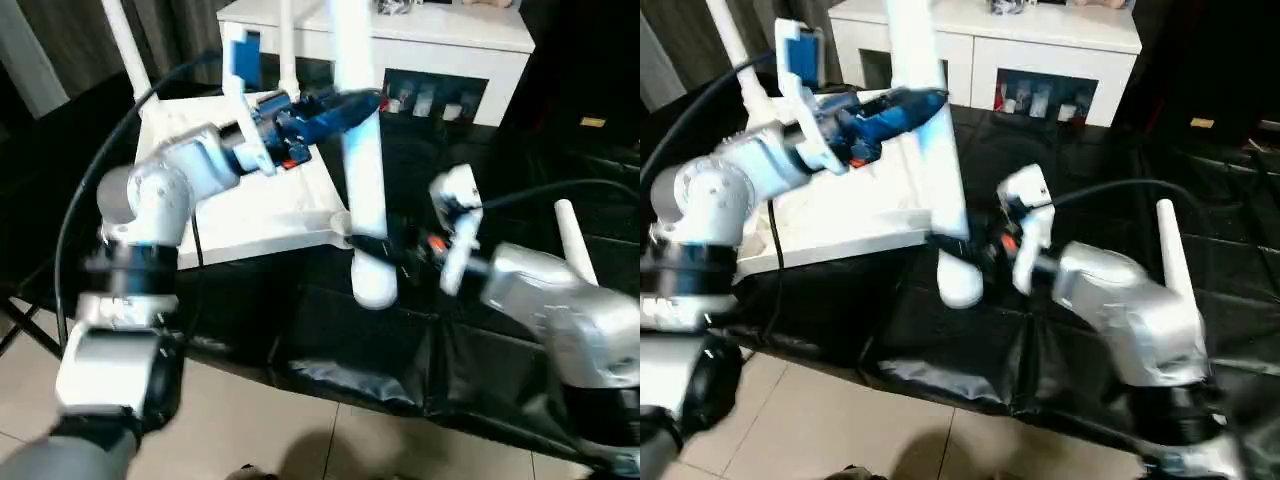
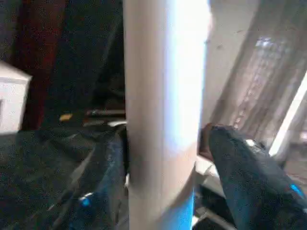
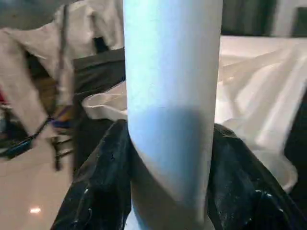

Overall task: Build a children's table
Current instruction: Pick table leg

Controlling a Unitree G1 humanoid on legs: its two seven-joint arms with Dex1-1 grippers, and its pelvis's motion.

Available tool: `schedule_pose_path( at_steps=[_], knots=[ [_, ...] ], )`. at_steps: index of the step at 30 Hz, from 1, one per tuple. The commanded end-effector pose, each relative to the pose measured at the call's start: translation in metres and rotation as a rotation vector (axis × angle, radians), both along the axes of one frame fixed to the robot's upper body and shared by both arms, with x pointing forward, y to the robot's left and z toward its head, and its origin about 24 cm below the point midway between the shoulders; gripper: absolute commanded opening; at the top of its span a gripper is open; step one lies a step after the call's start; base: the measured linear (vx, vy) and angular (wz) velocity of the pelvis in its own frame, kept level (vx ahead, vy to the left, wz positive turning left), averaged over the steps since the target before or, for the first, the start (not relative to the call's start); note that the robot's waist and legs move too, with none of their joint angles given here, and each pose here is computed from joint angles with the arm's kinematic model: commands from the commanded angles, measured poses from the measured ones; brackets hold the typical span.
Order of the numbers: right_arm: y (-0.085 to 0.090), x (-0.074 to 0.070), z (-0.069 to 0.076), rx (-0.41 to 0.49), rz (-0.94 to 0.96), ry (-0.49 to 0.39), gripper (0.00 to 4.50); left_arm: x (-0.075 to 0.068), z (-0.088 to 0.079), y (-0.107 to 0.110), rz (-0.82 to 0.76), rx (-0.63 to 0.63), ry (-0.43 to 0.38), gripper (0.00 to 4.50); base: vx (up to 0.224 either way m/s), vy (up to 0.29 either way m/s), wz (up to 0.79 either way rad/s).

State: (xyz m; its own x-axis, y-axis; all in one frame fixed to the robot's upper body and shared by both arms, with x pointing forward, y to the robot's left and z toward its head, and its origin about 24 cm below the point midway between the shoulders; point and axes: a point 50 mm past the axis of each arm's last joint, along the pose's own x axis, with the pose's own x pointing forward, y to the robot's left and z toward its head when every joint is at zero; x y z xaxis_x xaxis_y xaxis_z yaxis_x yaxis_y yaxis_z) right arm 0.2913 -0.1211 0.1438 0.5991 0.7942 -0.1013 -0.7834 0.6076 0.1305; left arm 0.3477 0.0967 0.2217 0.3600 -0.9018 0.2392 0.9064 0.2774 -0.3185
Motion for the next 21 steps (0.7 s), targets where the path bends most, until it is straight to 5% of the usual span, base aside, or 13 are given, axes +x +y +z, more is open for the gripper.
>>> schedule_pose_path(
  at_steps=[1,4,7,14,21],
  knots=[
    [0.004,0.008,0.005,-0.023,-0.084,-0.064,1.86,0.004,-0.004,-0.004,0.109,0.027,0.066,3.24,0.0,0.0,0.0],
    [0.011,0.018,0.002,-0.169,-0.203,-0.164,1.86,0.002,-0.014,-0.018,0.209,0.028,0.119,3.22,0.0,0.0,0.0],
    [0.013,0.022,0.0,-0.202,-0.269,-0.191,1.86,0.003,-0.02,-0.023,0.288,0.034,0.144,3.23,0.0,0.0,0.0],
    [0.018,0.025,0.0,-0.212,-0.31,-0.211,1.86,0.011,-0.027,-0.018,0.509,0.083,0.158,2.68,0.0,0.0,0.0],
    [0.021,0.027,0.001,-0.21,-0.327,-0.225,1.86,0.012,-0.024,-0.014,0.571,0.076,0.147,2.03,0.0,0.0,0.0]
  ],
)
